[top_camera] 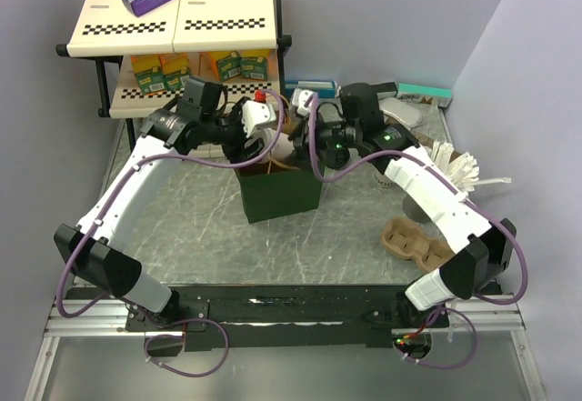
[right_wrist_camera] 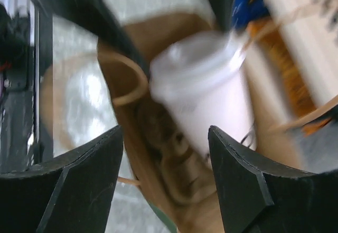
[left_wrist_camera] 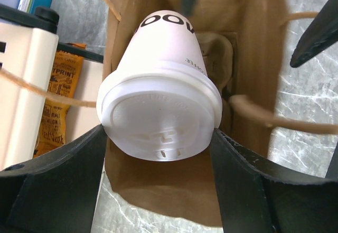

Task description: Pack the takeout coffee

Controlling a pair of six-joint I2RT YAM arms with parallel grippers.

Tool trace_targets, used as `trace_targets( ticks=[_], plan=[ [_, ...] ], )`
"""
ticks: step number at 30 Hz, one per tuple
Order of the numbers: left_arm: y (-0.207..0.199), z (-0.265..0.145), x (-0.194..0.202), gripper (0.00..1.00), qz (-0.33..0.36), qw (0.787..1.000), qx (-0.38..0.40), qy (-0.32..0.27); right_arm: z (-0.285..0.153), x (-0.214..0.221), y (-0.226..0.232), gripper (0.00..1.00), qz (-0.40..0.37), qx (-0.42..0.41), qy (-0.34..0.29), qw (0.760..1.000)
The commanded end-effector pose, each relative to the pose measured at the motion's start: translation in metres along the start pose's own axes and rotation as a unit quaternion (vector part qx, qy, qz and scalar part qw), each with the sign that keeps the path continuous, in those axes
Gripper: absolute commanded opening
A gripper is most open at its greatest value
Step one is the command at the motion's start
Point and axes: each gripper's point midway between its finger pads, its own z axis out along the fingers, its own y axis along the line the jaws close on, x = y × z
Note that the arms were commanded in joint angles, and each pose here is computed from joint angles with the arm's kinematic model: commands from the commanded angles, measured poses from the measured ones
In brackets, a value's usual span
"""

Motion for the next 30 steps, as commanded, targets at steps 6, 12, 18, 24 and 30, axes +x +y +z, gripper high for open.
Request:
trace_targets(
  ticks=[6, 12, 18, 24, 30],
  plan=[
    [0.016, -0.006, -0.01, 0.01, 0.007, 0.999, -0.024, -0.021, -0.016, 0.037, 0.026, 0.72, -0.021, -0.028, 0.056, 0.998],
    [0.015, 0.0, -0.004, 0.01, -0.002, 1.0, -0.006, -0.005, -0.032, 0.037, 0.048, 0.77, -0.069, -0.053, 0.044, 0.995],
    [0.013, 0.003, 0.0, 0.01, -0.004, 1.0, 0.002, 0.002, -0.042, 0.026, 0.058, 0.8, -0.096, -0.056, 0.03, 0.993],
    [0.014, 0.003, -0.004, 0.01, -0.01, 1.0, 0.007, 0.001, -0.033, 0.042, 0.062, 0.79, -0.085, -0.067, 0.049, 0.993],
    [0.011, 0.001, -0.007, 0.01, -0.015, 1.0, 0.018, -0.001, -0.068, -0.023, -0.001, 0.76, -0.044, 0.065, -0.055, 0.995]
  ],
)
